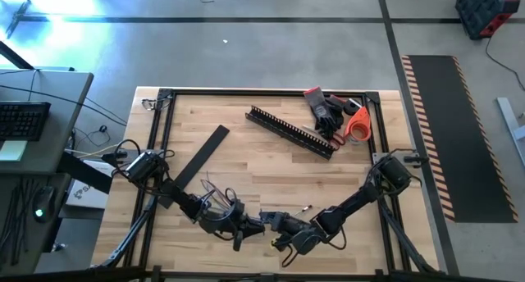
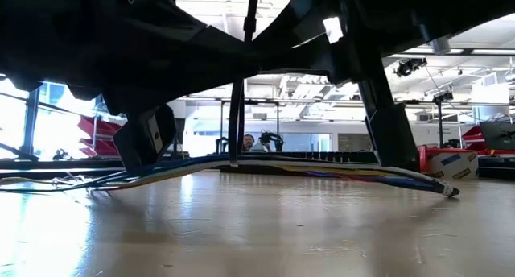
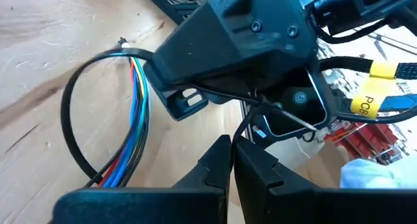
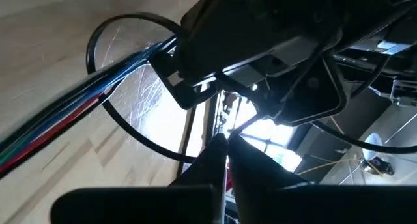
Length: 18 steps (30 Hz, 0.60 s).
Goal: Ziptie cables
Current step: Wrap the black zip tie on the cables
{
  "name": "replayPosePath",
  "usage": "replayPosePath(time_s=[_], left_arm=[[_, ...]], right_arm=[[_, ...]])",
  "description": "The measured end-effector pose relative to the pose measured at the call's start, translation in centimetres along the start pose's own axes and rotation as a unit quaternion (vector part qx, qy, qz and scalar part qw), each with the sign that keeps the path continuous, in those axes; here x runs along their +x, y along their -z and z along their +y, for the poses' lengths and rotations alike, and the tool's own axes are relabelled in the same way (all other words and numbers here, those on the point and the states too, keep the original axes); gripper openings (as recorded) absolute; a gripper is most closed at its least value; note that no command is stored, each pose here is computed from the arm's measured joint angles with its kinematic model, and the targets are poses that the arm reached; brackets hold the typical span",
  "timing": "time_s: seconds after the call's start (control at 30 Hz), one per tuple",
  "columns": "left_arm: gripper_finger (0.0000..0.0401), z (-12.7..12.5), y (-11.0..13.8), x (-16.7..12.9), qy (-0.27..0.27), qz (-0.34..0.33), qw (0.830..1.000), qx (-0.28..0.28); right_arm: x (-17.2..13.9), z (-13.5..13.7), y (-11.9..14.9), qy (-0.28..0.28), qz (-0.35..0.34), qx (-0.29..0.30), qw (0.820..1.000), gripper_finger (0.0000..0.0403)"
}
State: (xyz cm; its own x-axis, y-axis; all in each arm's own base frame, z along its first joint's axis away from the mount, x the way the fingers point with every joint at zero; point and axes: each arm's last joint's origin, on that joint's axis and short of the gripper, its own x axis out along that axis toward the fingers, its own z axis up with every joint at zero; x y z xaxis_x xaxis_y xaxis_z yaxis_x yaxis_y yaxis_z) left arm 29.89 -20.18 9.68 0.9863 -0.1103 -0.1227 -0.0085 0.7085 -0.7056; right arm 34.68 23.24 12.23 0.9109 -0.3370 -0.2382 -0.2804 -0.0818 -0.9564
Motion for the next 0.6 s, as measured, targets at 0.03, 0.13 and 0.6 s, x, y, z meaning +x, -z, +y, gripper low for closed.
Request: replayPosePath(time_s=[0.03, 0.13, 0.6], left_arm=[[0.0, 0.0, 0.0, 0.0, 0.0, 0.0, 1.0, 0.003], [0.0, 0.0, 0.0, 0.0, 0.0, 0.0, 1.0, 0.008], [0.0, 0.1, 1.2, -0.5, -0.037, 0.021, 0.998, 0.044]], right_arm=[[0.0, 0.0, 0.0, 0.0, 0.0, 0.008, 1.0, 0.0], [0.2, 0.0, 0.1, -0.001, 0.0, 0.057, 0.998, 0.0001], [0.0, 0.1, -0.2, -0.015, -0.034, 0.164, 0.986, 0.0136]])
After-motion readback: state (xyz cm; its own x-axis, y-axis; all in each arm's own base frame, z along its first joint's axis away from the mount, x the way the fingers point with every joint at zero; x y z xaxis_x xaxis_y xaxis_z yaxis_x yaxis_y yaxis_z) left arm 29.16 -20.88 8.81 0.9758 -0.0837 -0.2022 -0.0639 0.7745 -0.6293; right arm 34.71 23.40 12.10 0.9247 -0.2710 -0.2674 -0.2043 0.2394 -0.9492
